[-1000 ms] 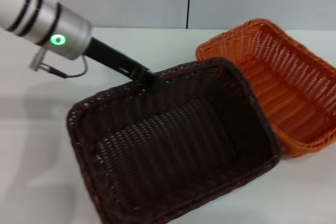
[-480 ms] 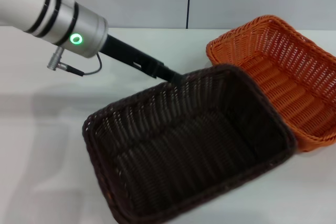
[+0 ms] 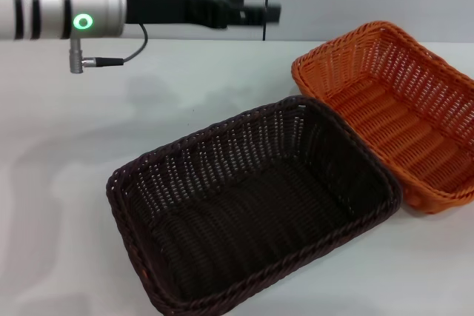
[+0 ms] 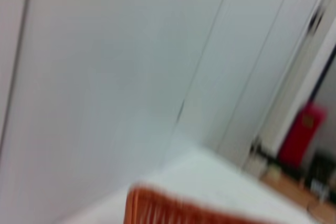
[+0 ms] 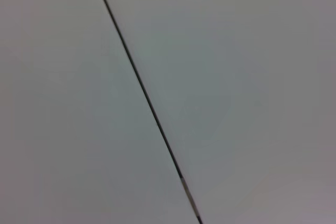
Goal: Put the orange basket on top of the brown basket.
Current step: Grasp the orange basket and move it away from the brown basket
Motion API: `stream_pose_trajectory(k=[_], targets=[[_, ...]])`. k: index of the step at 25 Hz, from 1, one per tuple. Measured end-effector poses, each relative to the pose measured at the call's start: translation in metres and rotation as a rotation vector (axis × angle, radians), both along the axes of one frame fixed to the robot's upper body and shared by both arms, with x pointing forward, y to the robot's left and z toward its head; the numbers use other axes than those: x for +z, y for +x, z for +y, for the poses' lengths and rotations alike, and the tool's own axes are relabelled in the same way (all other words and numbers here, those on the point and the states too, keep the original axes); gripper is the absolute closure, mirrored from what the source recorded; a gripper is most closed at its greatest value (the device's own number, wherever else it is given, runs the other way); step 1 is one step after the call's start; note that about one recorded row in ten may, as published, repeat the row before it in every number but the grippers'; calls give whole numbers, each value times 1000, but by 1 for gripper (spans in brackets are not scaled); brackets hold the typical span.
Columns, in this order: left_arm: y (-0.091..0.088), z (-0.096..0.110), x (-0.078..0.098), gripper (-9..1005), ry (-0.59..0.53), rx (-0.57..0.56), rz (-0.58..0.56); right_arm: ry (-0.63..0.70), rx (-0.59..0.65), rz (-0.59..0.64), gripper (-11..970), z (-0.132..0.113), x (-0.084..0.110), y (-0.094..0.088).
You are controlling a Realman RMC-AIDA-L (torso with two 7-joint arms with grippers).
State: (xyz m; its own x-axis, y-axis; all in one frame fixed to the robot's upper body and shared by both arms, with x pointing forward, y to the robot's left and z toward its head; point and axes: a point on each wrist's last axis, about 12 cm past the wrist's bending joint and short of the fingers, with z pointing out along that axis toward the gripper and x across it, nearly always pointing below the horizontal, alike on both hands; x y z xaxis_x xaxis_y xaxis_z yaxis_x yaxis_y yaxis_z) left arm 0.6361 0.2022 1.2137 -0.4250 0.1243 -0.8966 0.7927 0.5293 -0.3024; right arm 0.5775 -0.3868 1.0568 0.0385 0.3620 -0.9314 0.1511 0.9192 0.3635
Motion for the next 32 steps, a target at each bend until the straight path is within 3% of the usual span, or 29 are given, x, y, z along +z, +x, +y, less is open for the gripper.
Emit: stream_pose_trajectory(k=[1,2,6,10,11,15,16,17,18,19,21,24,26,27,30,31,32], targets=[[-3,7,-5,226,-95,20,-60,4,10,-6,302,-1,2,1],[-3,7,-5,196,-95,20,-60,4,10,-6,302,-1,2,1],[-15,26,-27,136,-303,79,-230,8,94,-13,301,-1,11,6],[-22,36,-39,137,-372,124,-297,38,172,-15,300,-4,20,8],[-27,42,-47,137,-397,153,-333,61,245,-15,300,-8,32,8],[-30,46,-54,137,-397,177,-356,40,346,2,307,-12,54,12],[-31,48,-57,137,-387,185,-368,29,414,30,309,-17,70,15],[-31,48,-57,137,-387,185,-368,29,414,30,310,-17,70,15],[-31,49,-57,137,-385,186,-371,27,490,89,312,-22,87,20],[-31,49,-57,137,-384,187,-372,27,490,89,314,-22,87,20],[-32,51,-58,137,-381,192,-373,48,583,190,317,-30,111,24],[-31,52,-58,137,-375,196,-379,68,638,268,322,-35,126,23],[-31,52,-58,136,-371,197,-384,114,696,400,326,-44,151,17],[-31,52,-58,136,-368,198,-390,114,696,400,327,-44,151,17],[-31,52,-57,136,-367,198,-392,112,732,568,333,-50,173,14],[-31,52,-57,136,-367,198,-392,111,740,677,334,-50,184,12],[-30,52,-57,136,-367,198,-392,111,740,677,336,-50,184,12]])
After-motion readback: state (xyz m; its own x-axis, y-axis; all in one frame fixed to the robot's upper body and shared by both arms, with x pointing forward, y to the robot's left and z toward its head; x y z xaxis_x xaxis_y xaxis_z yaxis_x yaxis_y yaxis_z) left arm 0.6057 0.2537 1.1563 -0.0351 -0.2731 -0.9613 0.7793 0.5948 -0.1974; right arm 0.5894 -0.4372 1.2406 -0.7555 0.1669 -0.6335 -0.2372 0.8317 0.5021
